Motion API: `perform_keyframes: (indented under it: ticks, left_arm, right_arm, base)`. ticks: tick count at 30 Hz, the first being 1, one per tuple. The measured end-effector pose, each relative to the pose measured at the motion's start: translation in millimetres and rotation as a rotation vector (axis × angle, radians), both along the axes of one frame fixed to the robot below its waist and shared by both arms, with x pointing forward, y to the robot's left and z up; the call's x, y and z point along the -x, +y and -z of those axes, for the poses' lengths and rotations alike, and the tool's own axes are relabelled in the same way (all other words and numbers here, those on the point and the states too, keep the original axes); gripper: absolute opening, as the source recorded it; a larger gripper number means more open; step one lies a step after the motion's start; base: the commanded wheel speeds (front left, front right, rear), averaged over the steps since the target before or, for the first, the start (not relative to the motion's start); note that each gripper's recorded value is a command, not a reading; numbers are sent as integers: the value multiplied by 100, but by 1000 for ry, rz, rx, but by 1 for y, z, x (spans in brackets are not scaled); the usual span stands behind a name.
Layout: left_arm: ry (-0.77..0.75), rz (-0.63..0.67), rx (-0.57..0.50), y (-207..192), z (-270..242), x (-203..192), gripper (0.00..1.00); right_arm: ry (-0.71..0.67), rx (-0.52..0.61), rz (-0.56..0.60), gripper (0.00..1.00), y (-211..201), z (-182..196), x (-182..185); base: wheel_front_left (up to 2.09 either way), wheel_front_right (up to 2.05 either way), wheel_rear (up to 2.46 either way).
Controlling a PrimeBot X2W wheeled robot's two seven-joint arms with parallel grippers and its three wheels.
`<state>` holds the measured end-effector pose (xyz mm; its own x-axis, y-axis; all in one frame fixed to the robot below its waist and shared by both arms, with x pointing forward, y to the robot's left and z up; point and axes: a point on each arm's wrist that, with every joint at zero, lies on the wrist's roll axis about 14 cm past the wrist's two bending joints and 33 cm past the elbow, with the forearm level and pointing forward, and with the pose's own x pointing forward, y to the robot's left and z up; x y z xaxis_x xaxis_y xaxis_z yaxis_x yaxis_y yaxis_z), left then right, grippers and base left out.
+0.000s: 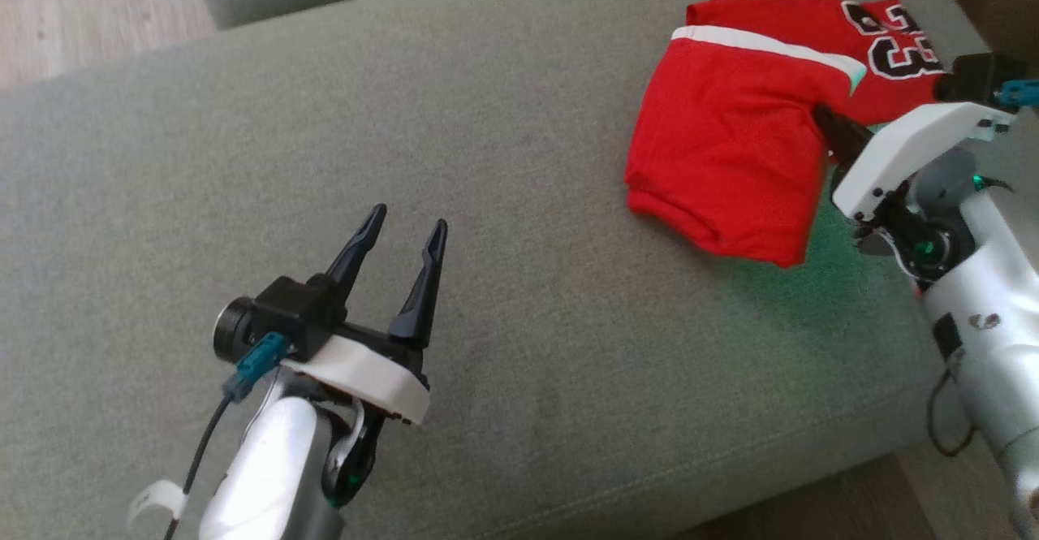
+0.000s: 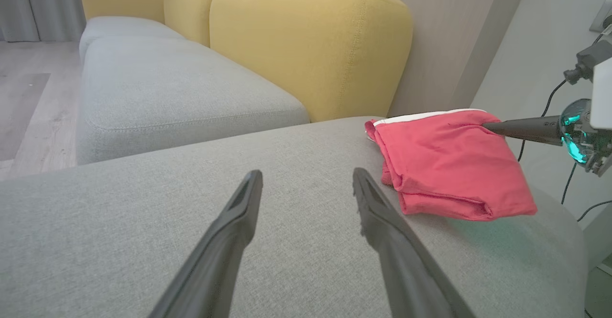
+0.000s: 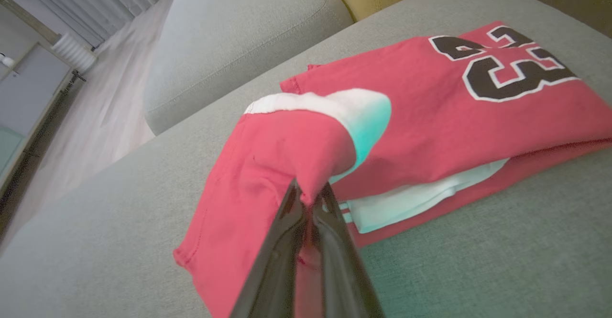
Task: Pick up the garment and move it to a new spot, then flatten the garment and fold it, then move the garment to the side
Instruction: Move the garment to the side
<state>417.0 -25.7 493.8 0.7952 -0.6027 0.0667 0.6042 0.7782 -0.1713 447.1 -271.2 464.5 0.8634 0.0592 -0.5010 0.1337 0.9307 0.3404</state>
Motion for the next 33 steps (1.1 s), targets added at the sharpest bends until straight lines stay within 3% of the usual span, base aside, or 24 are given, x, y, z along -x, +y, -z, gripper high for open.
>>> perform_keyframes:
  ticks: [6,16,24,29,30,31,33]
  left_arm:
    - [29,4,-6,0,14,-8,100]
    - [111,-63,-55,30,53,-32,100]
    - [151,-103,-65,46,76,-46,100]
    - [176,-118,-75,53,87,-46,100]
    - [178,-120,-77,54,88,-46,100]
    - [180,-122,-78,55,89,-46,100]
    - [178,-129,-81,57,89,-47,100]
  right_arm:
    - [71,100,-58,0,-13,13,-7]
    - [121,356,-180,0,-46,-11,-68]
    - [216,566,-186,0,-88,-1,-94]
    - [255,611,-199,2,-93,11,-101]
    - [263,614,-199,44,-94,14,-101]
    - [266,620,-197,100,-95,16,-100]
    - [273,631,-192,100,-99,18,-99]
  base:
    - [0,0,0]
    - [0,0,0]
    - [0,0,0]
    - [0,0,0]
    - [0,0,0]
    - [0,0,0]
    - [0,0,0]
